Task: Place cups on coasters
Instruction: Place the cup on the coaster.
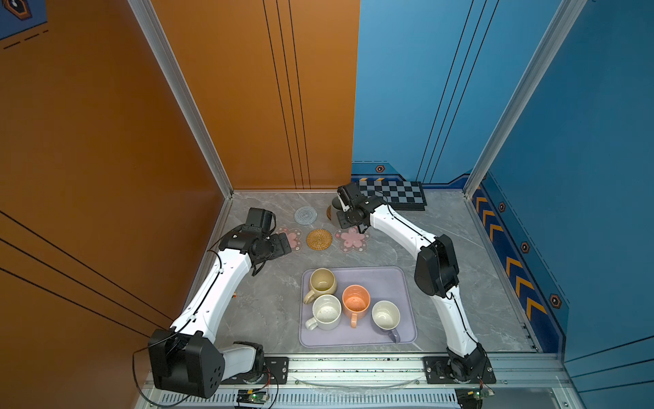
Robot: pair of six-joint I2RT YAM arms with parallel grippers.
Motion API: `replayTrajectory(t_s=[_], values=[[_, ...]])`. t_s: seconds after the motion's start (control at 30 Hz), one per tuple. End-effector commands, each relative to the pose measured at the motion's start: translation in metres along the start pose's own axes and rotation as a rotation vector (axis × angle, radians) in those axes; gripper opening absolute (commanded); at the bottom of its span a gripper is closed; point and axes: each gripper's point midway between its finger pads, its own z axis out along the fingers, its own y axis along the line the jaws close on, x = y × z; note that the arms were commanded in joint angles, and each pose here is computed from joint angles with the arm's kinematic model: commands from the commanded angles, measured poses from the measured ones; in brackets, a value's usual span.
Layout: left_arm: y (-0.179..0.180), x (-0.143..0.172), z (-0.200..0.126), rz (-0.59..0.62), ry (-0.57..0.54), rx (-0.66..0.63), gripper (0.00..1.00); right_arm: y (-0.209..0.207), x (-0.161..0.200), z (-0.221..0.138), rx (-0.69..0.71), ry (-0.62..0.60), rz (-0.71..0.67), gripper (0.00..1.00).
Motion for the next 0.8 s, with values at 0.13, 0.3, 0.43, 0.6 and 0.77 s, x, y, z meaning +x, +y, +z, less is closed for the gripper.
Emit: replayTrajectory(t_s=[0.13,0.3,0.43,0.6,0.77], values=[[0.0,-0.008,0.005,0.015,0.029,0.001,0.98,-0.016,-0.056,-0.014,0.043,-0.173,0.116,0.0],[0.0,-0.009,0.01,0.013,0.046,-0.002,0.98,-0.019,-0.059,-0.005,0.056,-0.182,0.141,0.0],[0.002,-0.005,0.016,0.004,0.063,-0.009,0.98,-0.02,-0.063,-0.003,0.066,-0.201,0.139,0.0],[0.005,0.001,0.021,-0.003,0.082,-0.024,0.98,-0.018,-0.063,0.002,0.059,-0.206,0.135,0.0],[0.006,0.003,0.024,-0.011,0.09,-0.028,0.98,-0.016,-0.065,0.004,0.058,-0.219,0.136,0.0]])
